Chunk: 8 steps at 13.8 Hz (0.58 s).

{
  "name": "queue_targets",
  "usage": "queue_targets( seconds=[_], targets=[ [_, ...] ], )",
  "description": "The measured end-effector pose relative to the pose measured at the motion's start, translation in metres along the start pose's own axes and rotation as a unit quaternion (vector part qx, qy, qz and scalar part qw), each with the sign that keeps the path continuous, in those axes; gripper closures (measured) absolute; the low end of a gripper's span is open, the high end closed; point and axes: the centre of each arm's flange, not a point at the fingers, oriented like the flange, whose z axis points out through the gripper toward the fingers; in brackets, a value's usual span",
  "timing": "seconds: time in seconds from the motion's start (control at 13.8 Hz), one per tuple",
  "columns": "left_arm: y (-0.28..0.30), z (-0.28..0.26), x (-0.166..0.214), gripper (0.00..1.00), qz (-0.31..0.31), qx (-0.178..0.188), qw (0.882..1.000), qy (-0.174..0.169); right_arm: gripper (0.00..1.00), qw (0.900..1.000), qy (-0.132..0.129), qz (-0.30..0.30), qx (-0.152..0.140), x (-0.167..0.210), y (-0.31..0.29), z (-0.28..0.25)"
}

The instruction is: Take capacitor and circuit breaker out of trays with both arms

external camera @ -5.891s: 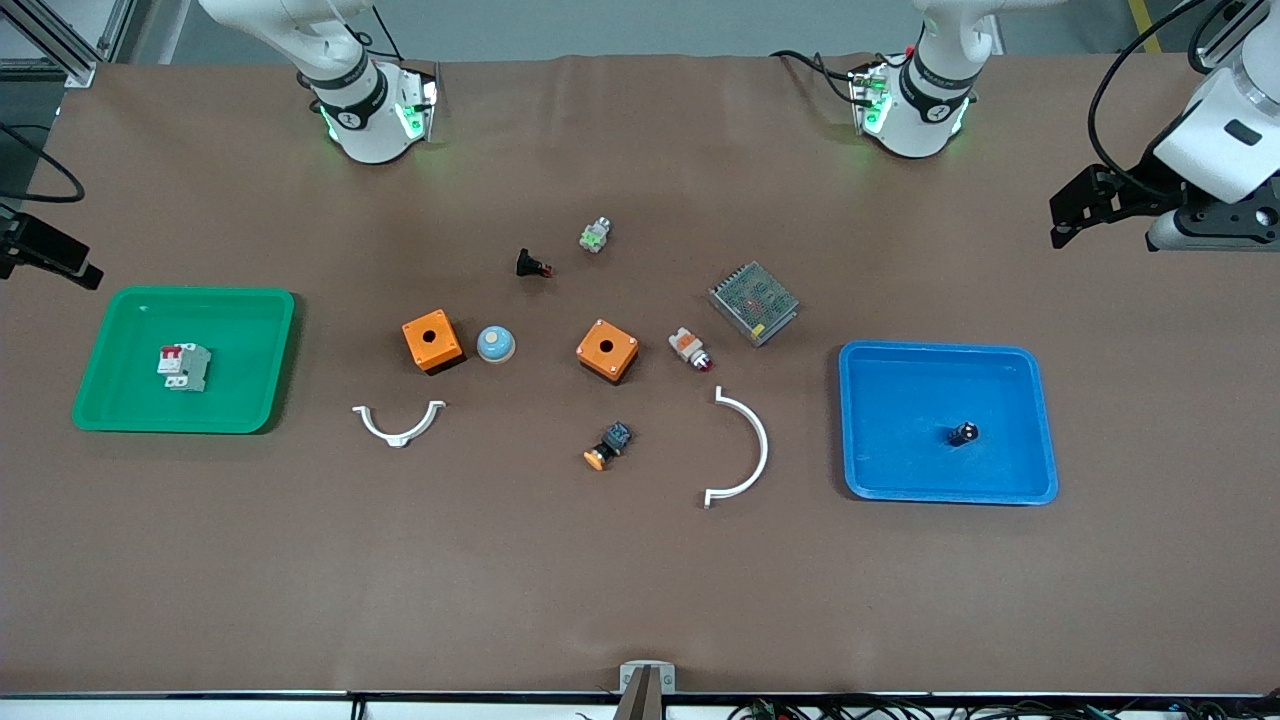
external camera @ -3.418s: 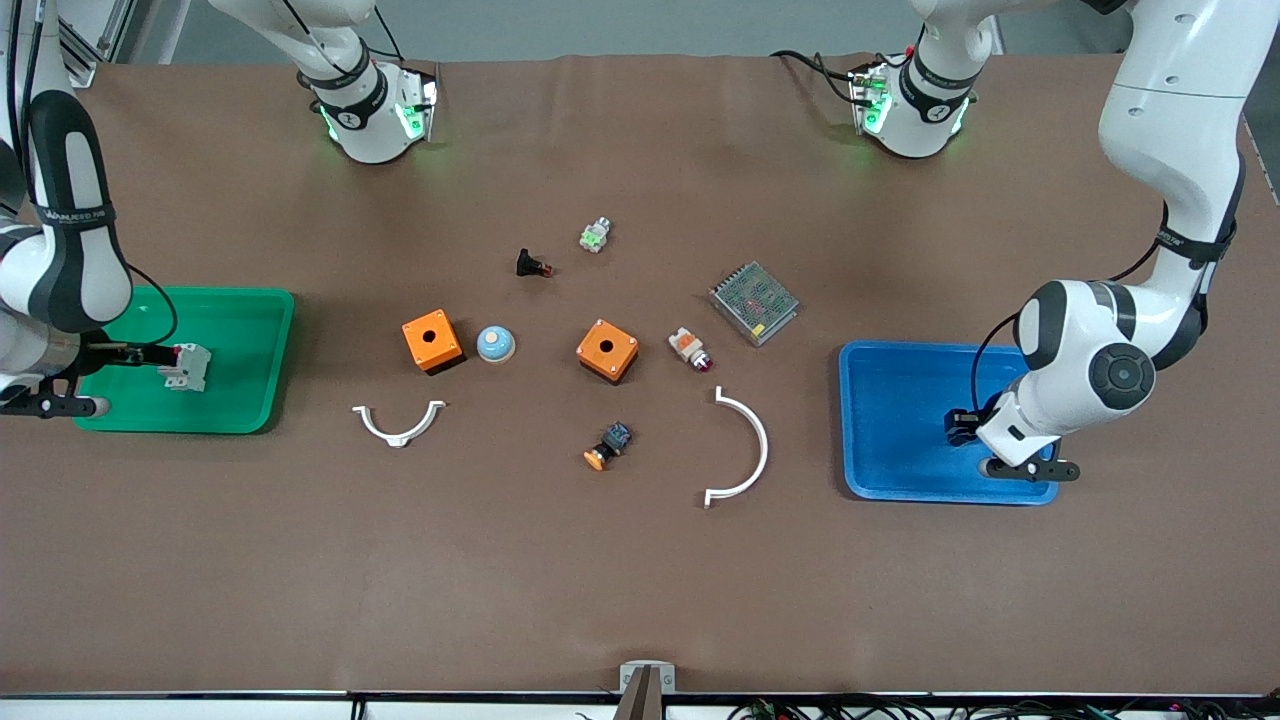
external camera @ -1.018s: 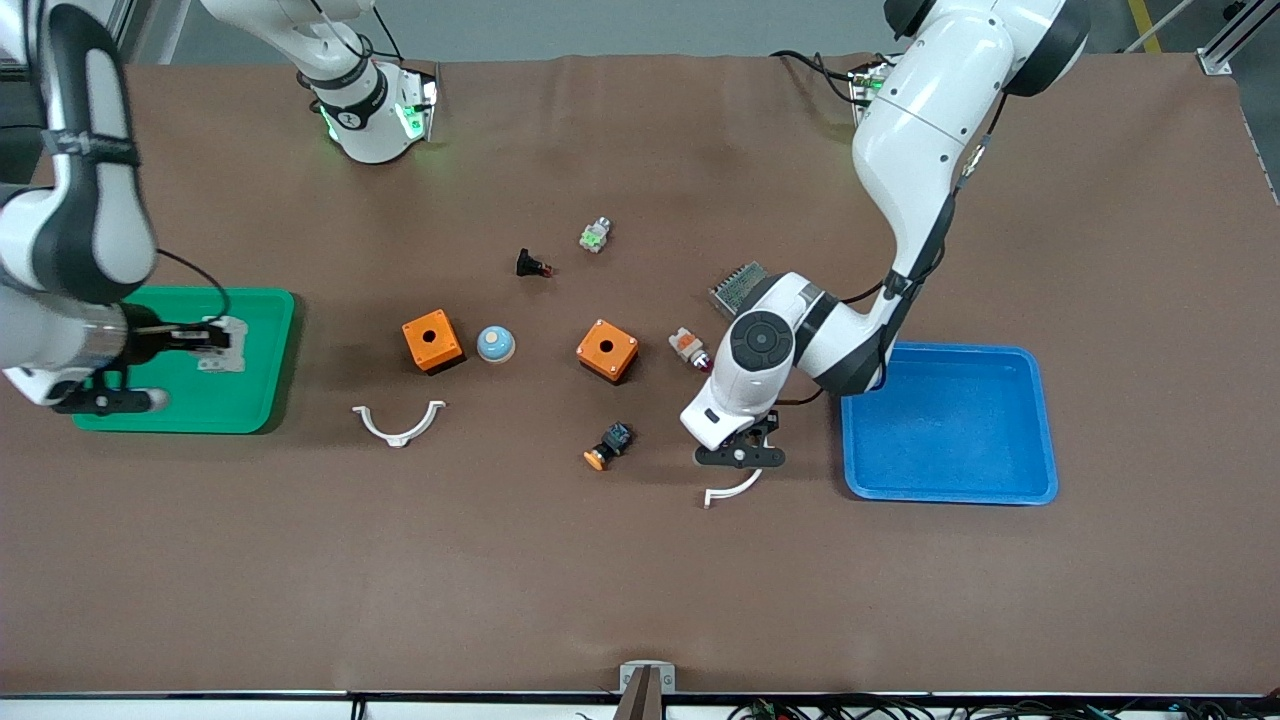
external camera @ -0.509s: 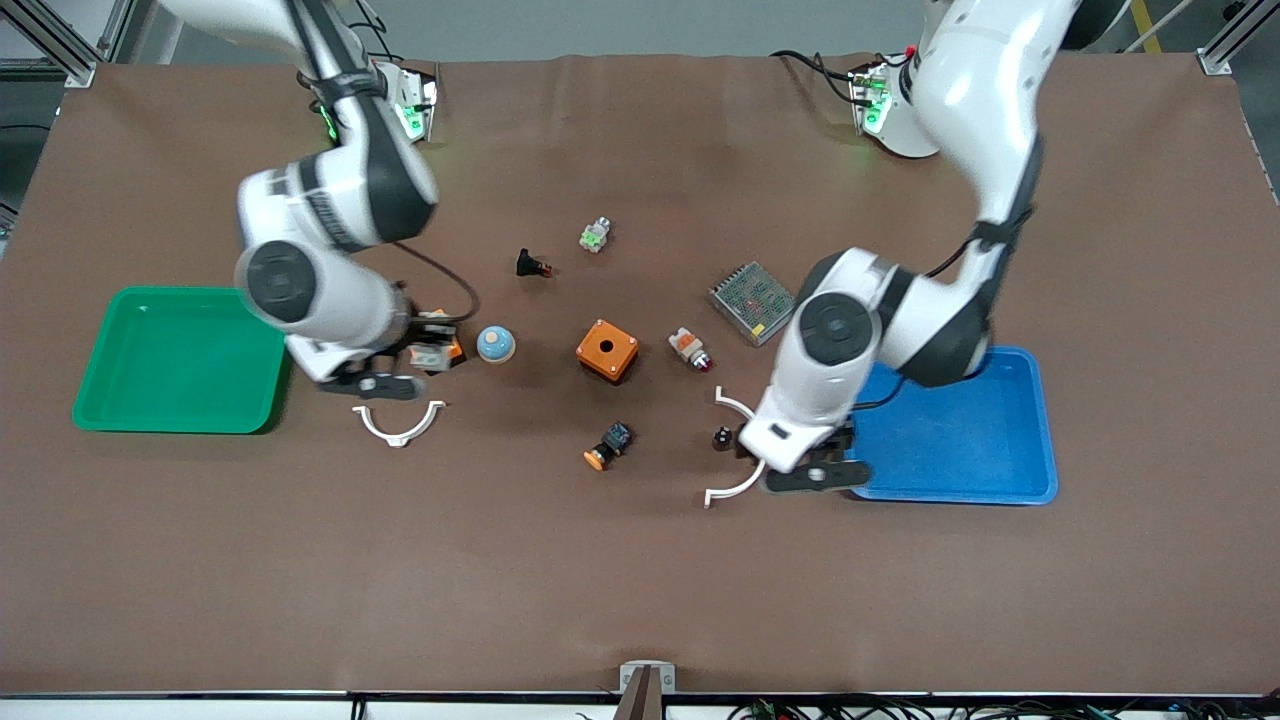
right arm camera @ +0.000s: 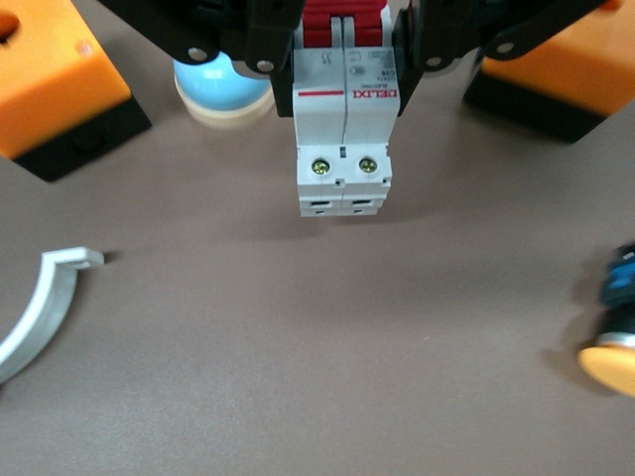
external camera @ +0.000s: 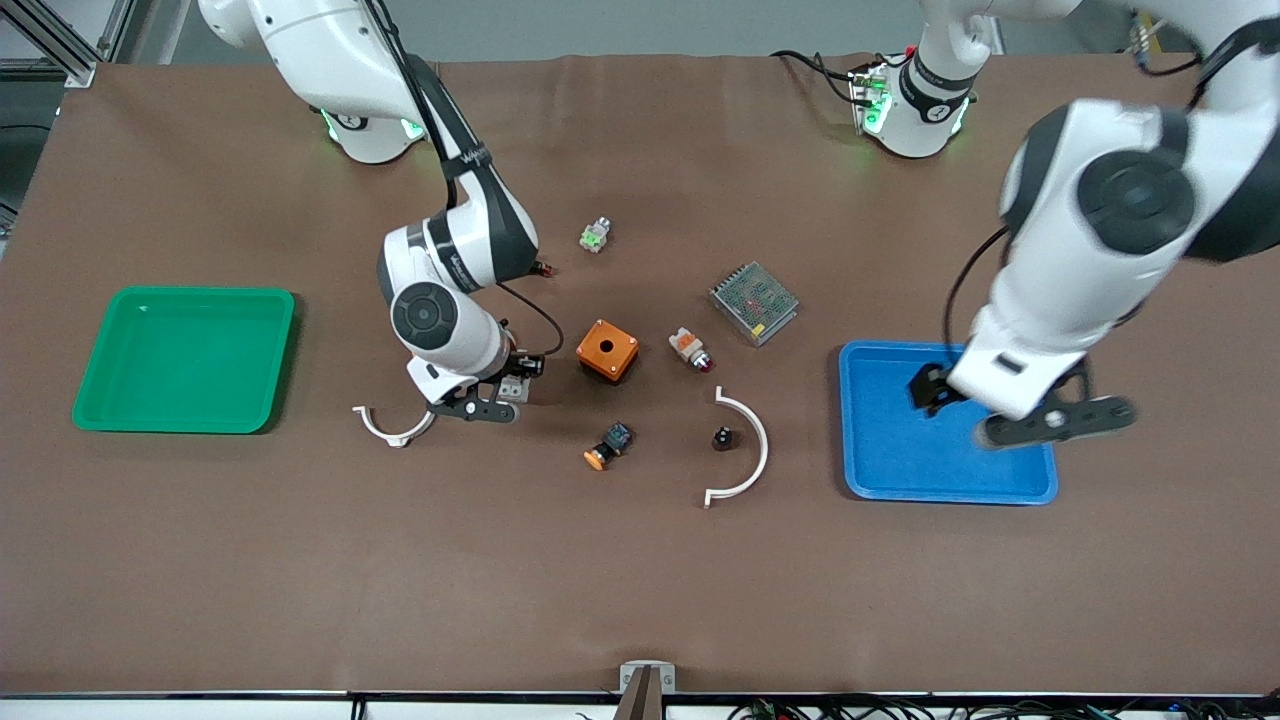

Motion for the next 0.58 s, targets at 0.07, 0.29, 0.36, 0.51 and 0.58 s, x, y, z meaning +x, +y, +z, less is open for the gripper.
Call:
queue_targets(
  seconds=[0.07, 0.29, 0.36, 0.51, 0.58],
  targets=[
    [-0.018, -0.018, -0.006, 0.00, 0.009, 0.003, 1.000, -0.003, 0.60, 1.000, -0.001, 0.000, -0.003, 0.003, -0.001, 0.006],
    [-0.056, -0.059, -0.024, 0.00, 0.011, -0.022, 1.000, -0.014, 0.60, 1.000, -0.001, 0.000, -0.006, 0.007, -0.003, 0.011],
    [-0.069, -0.067, -0.030, 0.00, 0.009, -0.034, 0.999, -0.018, 0.53, 1.000, -0.001, 0.000, -0.005, 0.007, -0.004, 0.010],
    [-0.099, -0.070, -0.044, 0.00, 0.007, -0.055, 0.998, -0.029, 0.33, 1.000, -0.001, -0.001, -0.004, 0.007, -0.005, 0.005],
    [-0.111, -0.071, -0.053, 0.00, 0.005, -0.061, 0.998, -0.033, 0.25, 1.000, -0.006, -0.002, -0.005, 0.006, -0.006, -0.001]
  ],
)
